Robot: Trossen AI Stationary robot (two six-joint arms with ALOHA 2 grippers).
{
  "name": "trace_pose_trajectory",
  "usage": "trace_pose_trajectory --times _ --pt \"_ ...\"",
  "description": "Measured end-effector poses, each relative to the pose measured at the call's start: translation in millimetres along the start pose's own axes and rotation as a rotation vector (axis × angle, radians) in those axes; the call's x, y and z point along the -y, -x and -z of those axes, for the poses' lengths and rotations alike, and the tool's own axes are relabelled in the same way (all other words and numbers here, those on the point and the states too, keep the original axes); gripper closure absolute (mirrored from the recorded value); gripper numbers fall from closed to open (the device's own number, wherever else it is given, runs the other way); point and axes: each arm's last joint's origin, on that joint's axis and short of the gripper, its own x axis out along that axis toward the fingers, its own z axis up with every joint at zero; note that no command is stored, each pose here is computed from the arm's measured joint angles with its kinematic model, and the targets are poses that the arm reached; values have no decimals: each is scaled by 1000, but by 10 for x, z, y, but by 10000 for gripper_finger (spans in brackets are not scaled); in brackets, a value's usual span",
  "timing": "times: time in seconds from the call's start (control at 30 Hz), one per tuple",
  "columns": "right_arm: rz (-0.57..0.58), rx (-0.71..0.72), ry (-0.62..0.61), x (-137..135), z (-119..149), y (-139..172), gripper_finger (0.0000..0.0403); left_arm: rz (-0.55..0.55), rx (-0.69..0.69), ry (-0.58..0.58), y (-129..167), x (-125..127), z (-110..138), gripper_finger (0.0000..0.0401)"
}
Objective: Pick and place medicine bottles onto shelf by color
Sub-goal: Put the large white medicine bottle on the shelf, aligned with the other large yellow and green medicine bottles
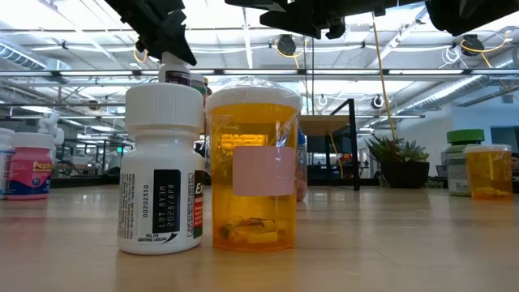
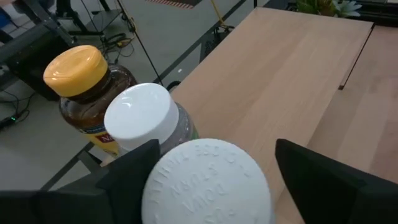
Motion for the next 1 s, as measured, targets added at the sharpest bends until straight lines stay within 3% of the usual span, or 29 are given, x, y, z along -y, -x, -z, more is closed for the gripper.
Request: trace_pose_trajectory --times 0.3,0.6,0.8,1.0 --pt "-1 -3 -1 -1 4 0 23 -3 -9 -29 58 -18 4 15" --pt "-4 -14 2 -5 20 1 23 -93 101 -37 380 -125 -63 13" --pt "-7 -25 1 -10 35 1 23 -79 163 -21 690 -146 -22 13" --pt "-7 -28 6 -9 40 -1 23 -100 36 -12 789 -80 169 13"
